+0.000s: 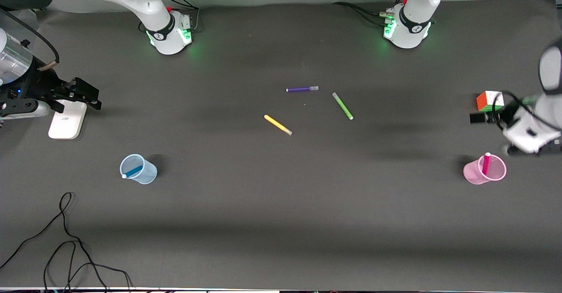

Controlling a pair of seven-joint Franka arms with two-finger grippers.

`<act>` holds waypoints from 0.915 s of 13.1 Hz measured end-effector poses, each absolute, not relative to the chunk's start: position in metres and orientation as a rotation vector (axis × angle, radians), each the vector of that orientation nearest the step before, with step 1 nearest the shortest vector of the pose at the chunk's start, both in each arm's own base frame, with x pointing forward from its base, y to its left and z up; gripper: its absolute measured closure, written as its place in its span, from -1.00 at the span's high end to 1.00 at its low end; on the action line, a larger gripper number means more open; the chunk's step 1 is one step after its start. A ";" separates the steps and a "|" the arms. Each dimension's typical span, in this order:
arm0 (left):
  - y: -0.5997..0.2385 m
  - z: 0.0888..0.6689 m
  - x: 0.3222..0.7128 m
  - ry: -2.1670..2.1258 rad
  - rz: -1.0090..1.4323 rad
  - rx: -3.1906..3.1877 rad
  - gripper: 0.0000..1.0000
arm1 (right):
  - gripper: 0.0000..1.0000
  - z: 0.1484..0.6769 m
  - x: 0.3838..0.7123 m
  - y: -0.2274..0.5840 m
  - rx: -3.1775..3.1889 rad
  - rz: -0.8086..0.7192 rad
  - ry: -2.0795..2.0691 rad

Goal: Place pink and blue markers in matching cups

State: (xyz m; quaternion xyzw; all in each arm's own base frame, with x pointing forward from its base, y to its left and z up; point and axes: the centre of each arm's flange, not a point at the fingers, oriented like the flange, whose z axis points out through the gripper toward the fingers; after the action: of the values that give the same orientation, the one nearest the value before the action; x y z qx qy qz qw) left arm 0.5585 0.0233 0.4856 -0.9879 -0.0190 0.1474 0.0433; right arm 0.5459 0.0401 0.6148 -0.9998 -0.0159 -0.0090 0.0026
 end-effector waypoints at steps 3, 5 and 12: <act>-0.010 0.543 0.527 -0.001 0.301 -3.028 0.99 | 1.00 0.614 0.546 0.040 -3.136 -0.025 -0.035; -0.031 0.572 0.510 0.028 0.222 -3.055 0.99 | 1.00 0.614 0.546 0.040 -3.136 -0.024 -0.031; -0.044 0.591 0.492 0.049 0.169 -3.090 0.99 | 1.00 0.613 0.546 0.035 -3.136 -0.020 -0.016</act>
State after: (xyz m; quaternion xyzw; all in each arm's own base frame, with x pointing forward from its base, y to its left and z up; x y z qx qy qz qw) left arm 0.4919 -0.0443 0.5914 -0.9981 0.0158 0.0547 0.0232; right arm 0.5465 0.0352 0.6128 -1.0000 -0.0051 -0.0065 0.0025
